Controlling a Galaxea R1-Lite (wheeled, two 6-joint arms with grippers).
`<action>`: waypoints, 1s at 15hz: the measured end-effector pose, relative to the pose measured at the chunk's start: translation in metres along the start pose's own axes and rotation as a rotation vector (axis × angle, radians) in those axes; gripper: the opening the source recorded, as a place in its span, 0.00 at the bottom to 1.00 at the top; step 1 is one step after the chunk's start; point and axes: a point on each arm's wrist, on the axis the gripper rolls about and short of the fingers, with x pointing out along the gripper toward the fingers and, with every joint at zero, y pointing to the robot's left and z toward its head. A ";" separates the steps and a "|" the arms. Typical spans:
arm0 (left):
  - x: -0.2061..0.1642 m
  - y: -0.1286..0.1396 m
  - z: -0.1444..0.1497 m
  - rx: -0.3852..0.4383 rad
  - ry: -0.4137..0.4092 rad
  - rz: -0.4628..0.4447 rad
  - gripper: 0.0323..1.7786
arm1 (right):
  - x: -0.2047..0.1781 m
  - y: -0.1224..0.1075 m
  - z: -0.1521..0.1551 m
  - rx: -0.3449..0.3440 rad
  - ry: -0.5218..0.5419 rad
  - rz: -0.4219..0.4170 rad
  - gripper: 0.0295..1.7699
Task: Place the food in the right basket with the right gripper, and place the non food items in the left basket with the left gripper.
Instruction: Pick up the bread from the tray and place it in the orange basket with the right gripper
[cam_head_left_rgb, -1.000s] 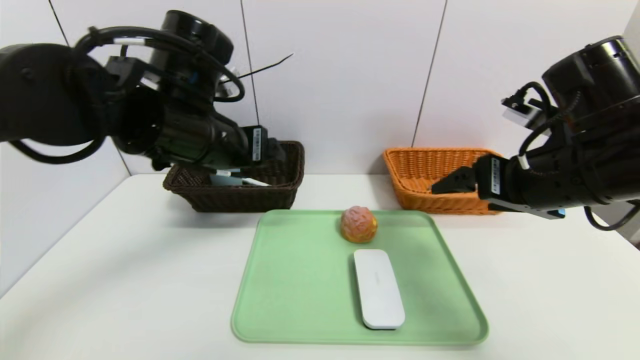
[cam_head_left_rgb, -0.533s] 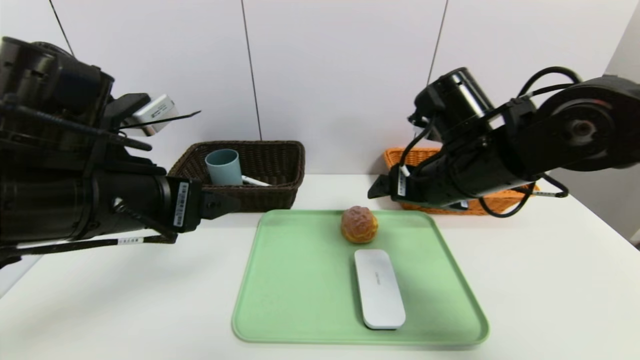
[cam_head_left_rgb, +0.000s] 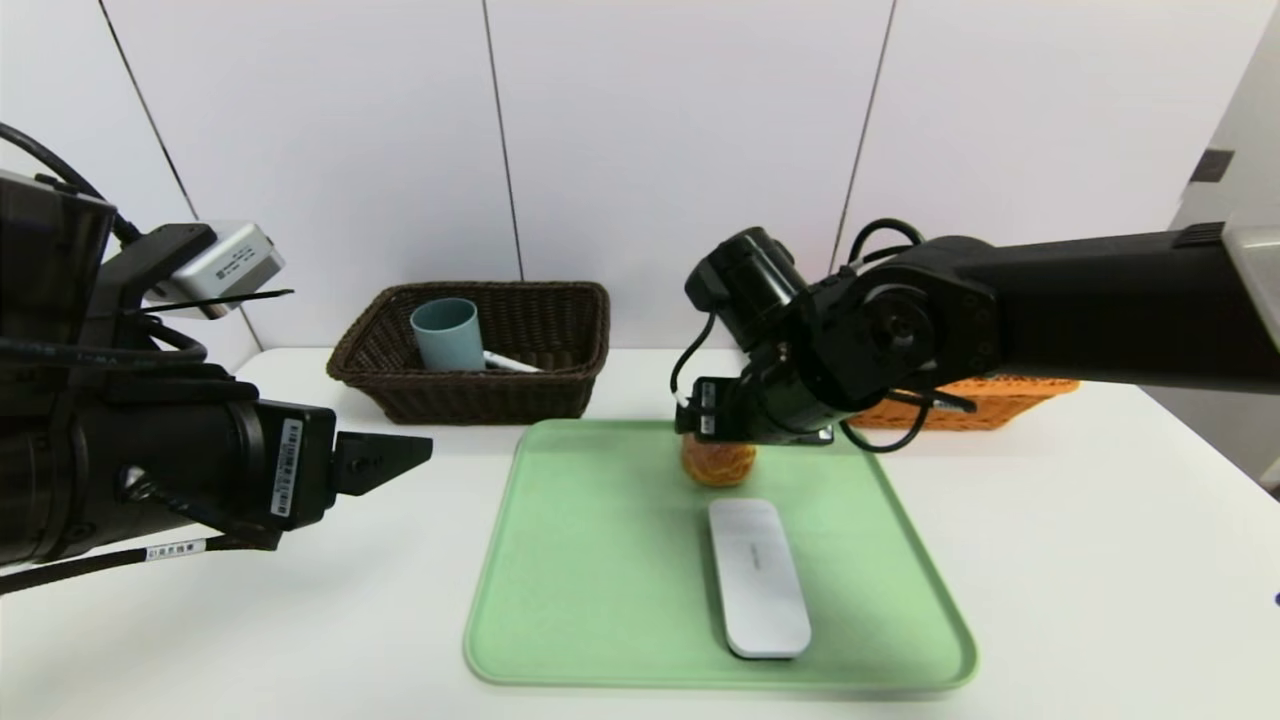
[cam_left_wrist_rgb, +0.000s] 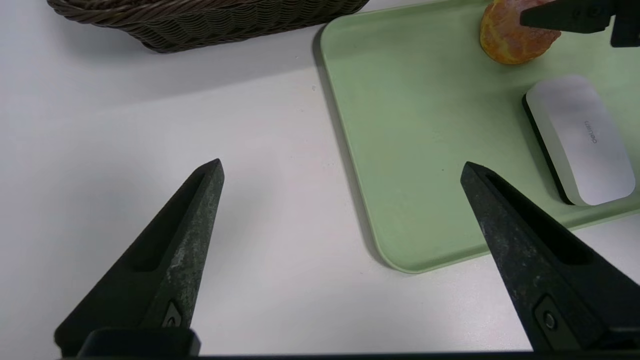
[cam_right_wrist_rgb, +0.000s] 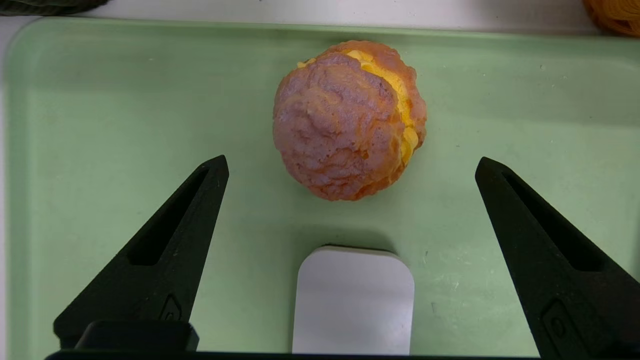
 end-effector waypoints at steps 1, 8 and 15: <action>0.000 0.000 -0.001 0.000 0.001 0.000 0.94 | 0.004 0.002 -0.001 -0.004 0.005 -0.006 0.97; -0.001 0.001 -0.002 -0.001 0.000 -0.002 0.95 | 0.020 0.009 -0.001 -0.021 0.026 -0.038 0.97; -0.004 0.002 -0.004 0.000 0.000 -0.002 0.95 | 0.037 0.010 -0.002 -0.020 0.047 -0.057 0.97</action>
